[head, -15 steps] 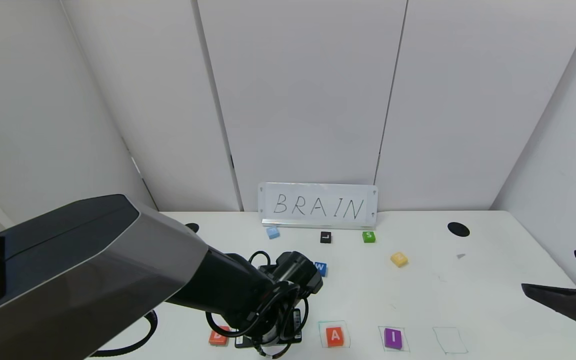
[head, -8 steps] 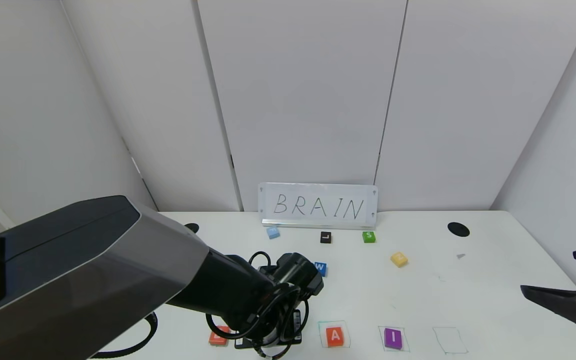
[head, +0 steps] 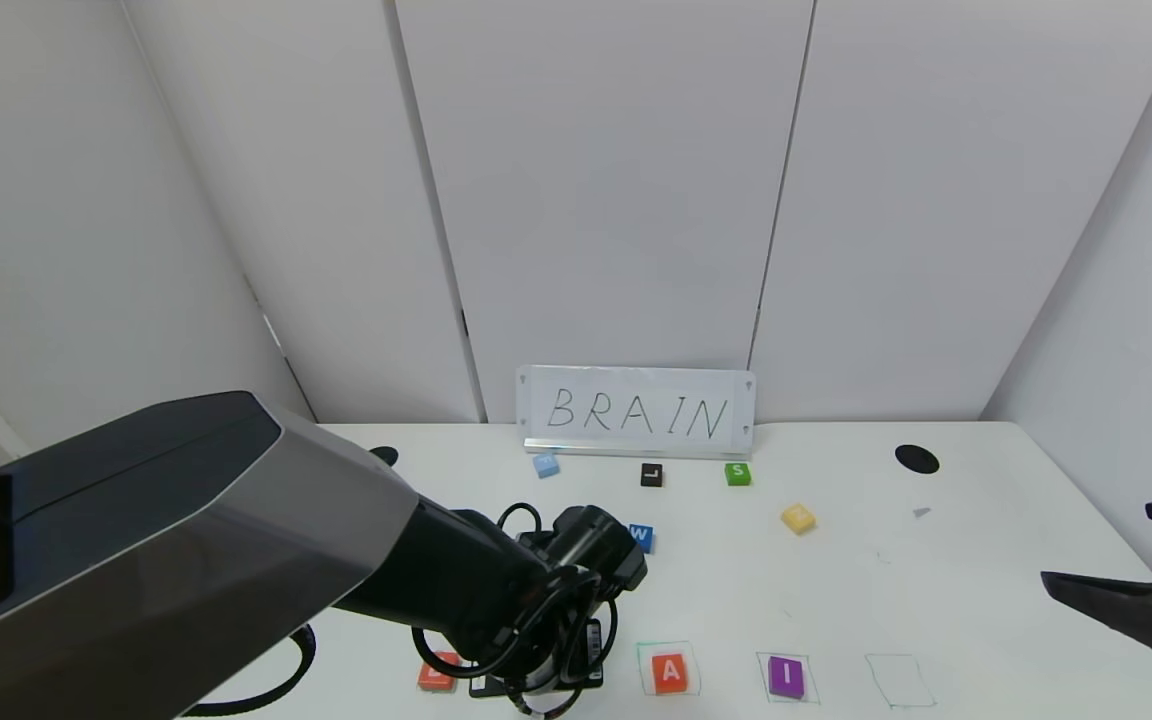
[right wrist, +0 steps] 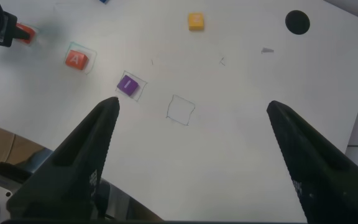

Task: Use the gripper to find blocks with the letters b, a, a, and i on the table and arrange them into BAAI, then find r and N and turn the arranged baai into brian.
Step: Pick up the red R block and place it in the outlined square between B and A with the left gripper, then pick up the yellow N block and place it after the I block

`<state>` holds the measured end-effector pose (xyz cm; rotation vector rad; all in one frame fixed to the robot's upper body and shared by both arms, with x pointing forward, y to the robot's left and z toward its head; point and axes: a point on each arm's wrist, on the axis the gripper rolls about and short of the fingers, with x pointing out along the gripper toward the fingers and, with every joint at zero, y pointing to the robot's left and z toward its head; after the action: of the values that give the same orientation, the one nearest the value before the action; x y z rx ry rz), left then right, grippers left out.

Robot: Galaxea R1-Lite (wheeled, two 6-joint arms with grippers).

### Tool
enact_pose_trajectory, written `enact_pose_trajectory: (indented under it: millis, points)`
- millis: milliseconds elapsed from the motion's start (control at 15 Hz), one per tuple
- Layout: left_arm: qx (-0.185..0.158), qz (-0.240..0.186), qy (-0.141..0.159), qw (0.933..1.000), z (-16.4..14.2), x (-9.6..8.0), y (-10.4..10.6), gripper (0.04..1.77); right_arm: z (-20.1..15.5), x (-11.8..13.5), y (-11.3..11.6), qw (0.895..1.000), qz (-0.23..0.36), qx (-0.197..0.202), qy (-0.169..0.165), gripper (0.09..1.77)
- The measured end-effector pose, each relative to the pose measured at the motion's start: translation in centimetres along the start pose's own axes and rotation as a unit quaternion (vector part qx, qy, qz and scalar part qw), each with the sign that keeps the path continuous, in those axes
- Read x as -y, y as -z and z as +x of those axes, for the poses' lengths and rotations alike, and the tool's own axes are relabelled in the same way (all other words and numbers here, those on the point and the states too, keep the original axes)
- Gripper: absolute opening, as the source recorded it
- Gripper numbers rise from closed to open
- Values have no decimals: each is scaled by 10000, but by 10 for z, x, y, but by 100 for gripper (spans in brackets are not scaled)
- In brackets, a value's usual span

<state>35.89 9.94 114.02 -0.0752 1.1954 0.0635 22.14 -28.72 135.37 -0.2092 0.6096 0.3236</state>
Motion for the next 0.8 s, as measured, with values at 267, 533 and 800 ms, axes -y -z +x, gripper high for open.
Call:
enact_pose_trajectory:
  millis: [267,533,800]
  points:
    - [-32,14,-31,10000,1,0,1,93,0,0,0,10000,-4,-6,0,171]
    - [24,8,10,10000,-2,1,0,124,1,-1,1,10000,-30,-21,-38,171]
    - [292,-17,297,9991,-31,-1,-8,143,2,-2,1,10000,-34,-33,-37,171]
